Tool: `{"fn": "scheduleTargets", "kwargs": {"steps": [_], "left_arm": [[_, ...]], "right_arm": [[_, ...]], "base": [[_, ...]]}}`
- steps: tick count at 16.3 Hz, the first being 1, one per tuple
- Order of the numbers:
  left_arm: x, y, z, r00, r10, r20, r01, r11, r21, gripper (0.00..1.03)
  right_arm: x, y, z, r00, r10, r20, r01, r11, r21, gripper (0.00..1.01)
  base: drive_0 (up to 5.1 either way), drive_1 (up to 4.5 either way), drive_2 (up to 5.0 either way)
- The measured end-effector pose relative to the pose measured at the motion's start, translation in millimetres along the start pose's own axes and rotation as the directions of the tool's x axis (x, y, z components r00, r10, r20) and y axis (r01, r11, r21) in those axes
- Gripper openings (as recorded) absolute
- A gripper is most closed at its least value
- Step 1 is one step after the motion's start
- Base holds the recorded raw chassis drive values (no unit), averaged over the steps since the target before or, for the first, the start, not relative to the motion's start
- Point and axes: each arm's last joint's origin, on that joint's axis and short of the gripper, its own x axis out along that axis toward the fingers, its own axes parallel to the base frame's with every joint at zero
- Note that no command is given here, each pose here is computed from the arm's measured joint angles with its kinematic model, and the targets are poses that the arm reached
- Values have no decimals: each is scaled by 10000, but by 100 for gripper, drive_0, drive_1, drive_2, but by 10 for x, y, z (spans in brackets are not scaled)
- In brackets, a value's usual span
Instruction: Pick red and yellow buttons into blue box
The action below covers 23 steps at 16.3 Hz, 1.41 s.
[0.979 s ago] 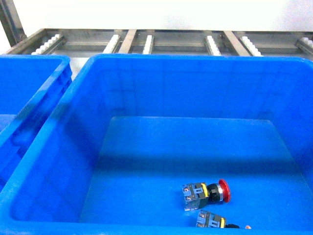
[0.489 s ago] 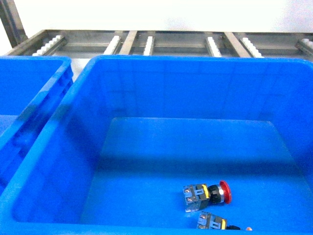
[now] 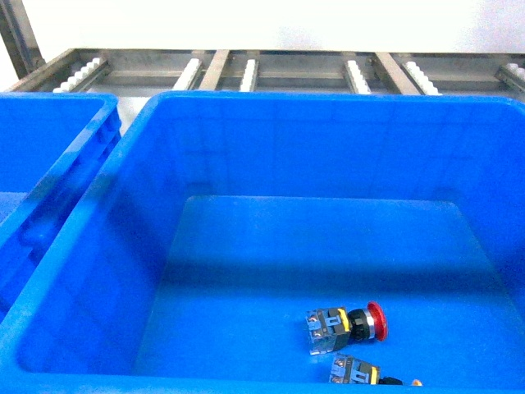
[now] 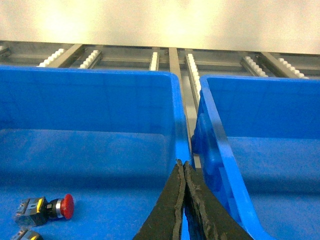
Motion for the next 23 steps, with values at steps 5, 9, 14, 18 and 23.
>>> {"fn": "scheduleTargets", "kwargs": {"steps": [5, 9, 14, 18, 23], "left_arm": [[-110, 0, -133, 10000, -14, -73, 14, 10000, 23, 2], [-112, 2, -252, 9998, 3, -187, -2, 10000, 27, 2], [-114, 2, -239, 10000, -15, -38, 15, 10000, 27, 2], [-114, 2, -238, 10000, -11, -34, 11, 10000, 27, 13], [-114, 2, -238, 10000, -11, -34, 11, 10000, 27, 69]], "right_arm": [[0, 0, 0, 10000, -8, 4, 8, 10000, -4, 2], [0, 0, -1, 10000, -4, 0, 4, 10000, -4, 2], [0, 0, 0, 10000, -11, 0, 11, 10000, 0, 2], [0, 0, 0, 10000, -11, 0, 11, 10000, -8, 13], [0, 0, 0, 10000, -11, 0, 11, 10000, -8, 70]], "base": [[0, 0, 0], [0, 0, 0], [0, 0, 0], [0, 0, 0], [0, 0, 0]]}}
